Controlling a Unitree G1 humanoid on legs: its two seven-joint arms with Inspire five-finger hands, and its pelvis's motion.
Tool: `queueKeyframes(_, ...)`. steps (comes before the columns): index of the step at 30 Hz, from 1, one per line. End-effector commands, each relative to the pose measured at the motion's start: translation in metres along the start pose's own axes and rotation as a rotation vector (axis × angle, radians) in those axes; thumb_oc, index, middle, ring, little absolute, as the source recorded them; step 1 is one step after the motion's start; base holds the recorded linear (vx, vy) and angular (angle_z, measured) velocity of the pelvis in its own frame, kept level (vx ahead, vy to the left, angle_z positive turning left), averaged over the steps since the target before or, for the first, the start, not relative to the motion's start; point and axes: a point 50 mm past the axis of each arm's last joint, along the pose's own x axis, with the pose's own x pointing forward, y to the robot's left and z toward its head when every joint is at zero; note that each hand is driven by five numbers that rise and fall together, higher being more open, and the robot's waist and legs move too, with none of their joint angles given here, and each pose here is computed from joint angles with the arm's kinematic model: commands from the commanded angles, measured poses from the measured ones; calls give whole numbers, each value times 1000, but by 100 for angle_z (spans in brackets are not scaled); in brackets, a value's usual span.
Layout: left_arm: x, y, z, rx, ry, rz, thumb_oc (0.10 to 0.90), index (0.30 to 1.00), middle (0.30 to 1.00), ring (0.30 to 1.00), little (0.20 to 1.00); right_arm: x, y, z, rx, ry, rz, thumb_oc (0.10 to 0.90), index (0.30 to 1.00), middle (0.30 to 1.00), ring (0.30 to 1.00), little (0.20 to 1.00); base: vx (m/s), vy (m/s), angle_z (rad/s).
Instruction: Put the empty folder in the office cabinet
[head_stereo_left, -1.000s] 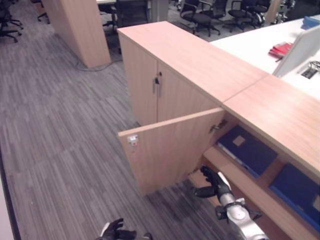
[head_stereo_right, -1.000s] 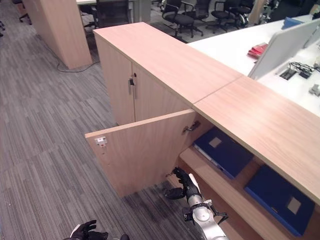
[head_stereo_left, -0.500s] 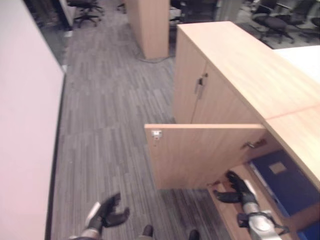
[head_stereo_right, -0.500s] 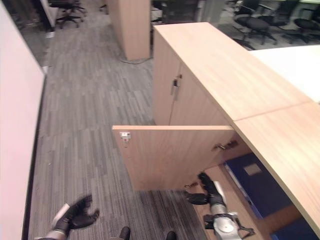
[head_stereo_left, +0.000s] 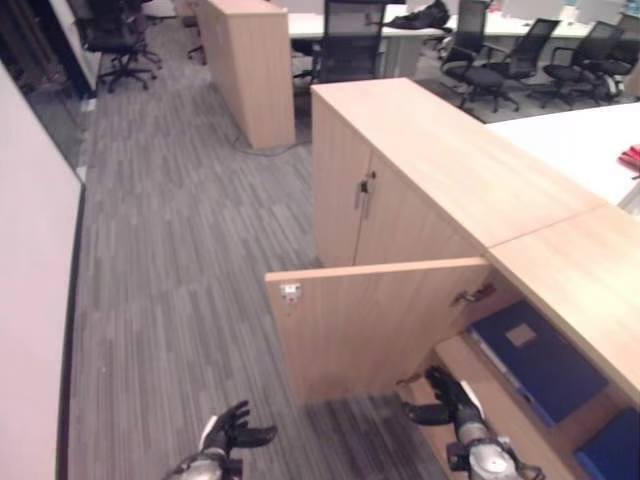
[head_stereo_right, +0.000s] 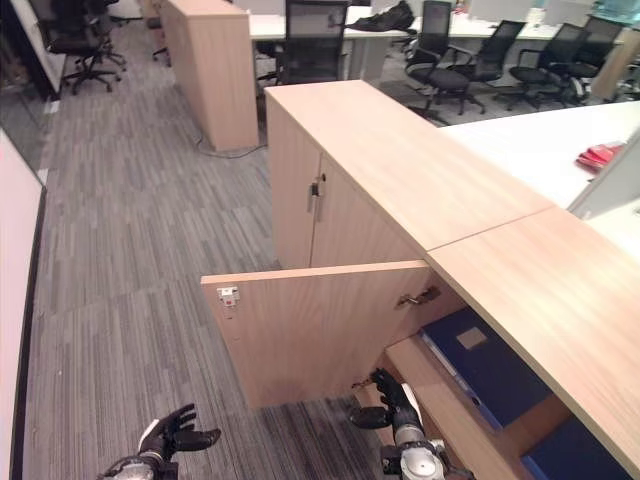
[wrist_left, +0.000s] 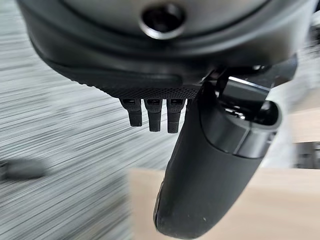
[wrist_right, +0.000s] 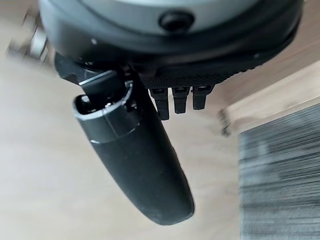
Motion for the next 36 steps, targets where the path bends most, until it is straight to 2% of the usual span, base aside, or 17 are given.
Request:
queueKeyframes(1, 12, 33, 73, -32, -281, 111, 800, 900, 900, 900, 900, 2, -22, 31, -30, -175, -50, 800, 900, 900, 900, 900, 10, -15, -21)
queueKeyframes(5, 11, 37, 114, -8, -417, 104, 800, 900, 900, 900, 900, 1, -26, 23, -44, -140, -39, 800, 900, 900, 900, 900, 11, -16, -27)
queueKeyframes(13, 7, 41, 169, 81, -572, 104, 800, 900, 900, 900, 900, -3, -31, 16, -86, -113, -16, 800, 900, 900, 900, 900, 23, -1, -14)
queueKeyframes(31, 9, 48, 222, 237, -629, 123, 800, 900, 900, 900, 900, -5, -38, 8, -136, -70, 21, 800, 900, 900, 900, 900, 9, 18, -11)
queueKeyframes(36, 9, 40, 234, 264, -649, 103, 800, 900, 900, 900, 900, -7, -38, 3, -143, -47, 31, 800, 900, 900, 900, 900, 9, 23, -9)
